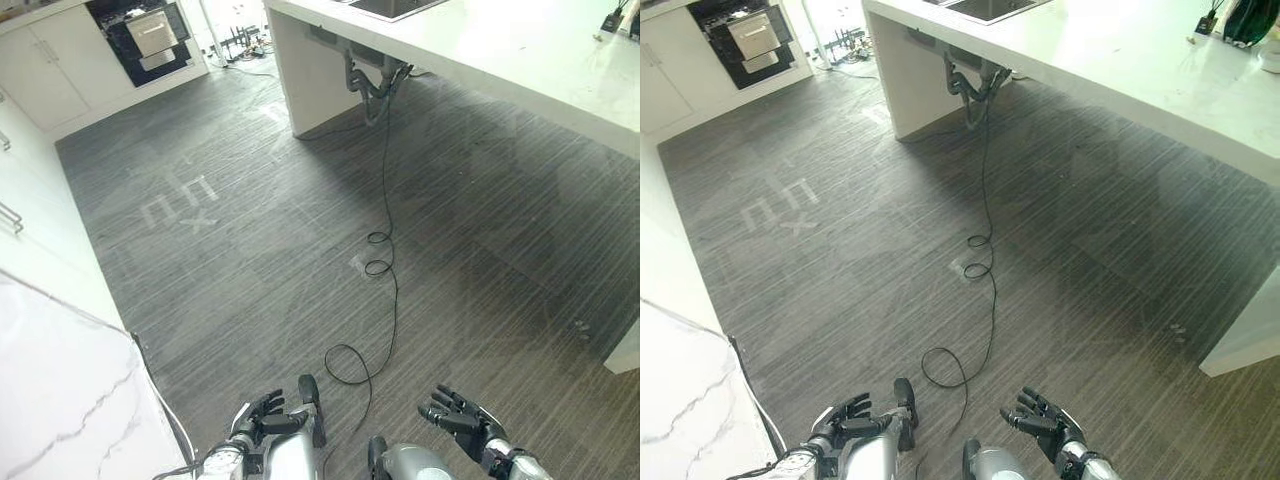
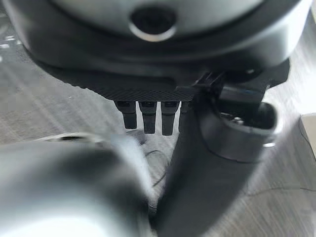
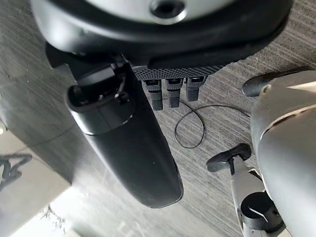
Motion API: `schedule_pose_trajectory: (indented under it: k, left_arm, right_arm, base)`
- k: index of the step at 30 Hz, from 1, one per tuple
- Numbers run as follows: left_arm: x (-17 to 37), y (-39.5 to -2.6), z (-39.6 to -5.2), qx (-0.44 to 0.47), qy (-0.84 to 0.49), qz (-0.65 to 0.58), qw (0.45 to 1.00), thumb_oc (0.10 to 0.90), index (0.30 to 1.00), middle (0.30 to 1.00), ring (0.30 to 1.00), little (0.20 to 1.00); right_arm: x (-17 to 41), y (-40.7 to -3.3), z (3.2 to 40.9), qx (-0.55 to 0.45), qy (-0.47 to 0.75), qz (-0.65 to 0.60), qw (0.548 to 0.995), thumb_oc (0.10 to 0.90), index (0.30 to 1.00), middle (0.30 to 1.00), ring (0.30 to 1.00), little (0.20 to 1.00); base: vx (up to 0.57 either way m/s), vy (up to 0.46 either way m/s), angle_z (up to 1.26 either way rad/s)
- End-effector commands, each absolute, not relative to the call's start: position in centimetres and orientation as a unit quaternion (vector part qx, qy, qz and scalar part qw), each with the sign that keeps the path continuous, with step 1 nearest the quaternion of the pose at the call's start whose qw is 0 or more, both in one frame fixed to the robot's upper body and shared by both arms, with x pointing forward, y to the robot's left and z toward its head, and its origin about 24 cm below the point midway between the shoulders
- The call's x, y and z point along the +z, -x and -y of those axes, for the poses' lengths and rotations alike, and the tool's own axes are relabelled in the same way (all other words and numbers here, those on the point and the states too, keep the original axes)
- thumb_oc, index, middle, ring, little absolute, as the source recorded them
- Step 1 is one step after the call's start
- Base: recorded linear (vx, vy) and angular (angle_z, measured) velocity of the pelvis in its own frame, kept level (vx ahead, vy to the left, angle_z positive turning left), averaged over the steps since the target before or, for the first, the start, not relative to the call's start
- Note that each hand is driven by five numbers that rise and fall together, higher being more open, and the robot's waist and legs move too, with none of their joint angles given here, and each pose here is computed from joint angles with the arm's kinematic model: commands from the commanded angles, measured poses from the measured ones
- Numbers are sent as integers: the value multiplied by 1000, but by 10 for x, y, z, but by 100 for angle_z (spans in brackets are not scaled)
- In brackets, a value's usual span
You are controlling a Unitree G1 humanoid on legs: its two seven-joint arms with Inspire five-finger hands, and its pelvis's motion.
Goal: Place the dishes in the dishwasher.
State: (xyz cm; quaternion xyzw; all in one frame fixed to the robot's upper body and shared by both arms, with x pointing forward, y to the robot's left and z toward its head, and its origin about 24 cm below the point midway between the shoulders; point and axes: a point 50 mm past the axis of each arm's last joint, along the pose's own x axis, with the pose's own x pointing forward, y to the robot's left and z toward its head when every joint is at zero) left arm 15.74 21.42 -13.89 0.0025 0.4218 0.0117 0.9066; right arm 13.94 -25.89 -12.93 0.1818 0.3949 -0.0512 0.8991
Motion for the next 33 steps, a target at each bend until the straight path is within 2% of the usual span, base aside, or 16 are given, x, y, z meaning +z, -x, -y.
schedule_pose_trajectory:
  k: [1,9,16,27,33]
  left_arm:
    - [-132,-163,-224,-26,-49,-407,912,800,900,900,900,900]
    - [-131,-168,-219,-39,-44,-410,910,800,900,900,900,900]
    - [-135,-164,-208,-72,-53,-410,908,800,900,900,900,900]
    - [-131,-172,-202,-99,-71,-405,906,800,900,900,900,900]
    - [-135,-164,-206,-97,-67,-411,904,800,900,900,900,900]
  right_arm:
    - [-122,-151,254,-30,-177,-361,915,800,900,900,900,900]
    - [-120,-163,245,-22,-182,-343,921,800,900,900,900,900]
    - [-123,-148,254,-47,-195,-336,920,800,900,900,900,900]
    - [-109,-162,266,-21,-148,-329,932,800,900,900,900,900]
    - [-114,-166,255,-7,-143,-344,928,800,900,900,900,900]
  base:
    - [327,265,-27]
    - [272,164,-8]
    - [500,-223,52]
    - [425,-273,26]
    - [555,110,-37]
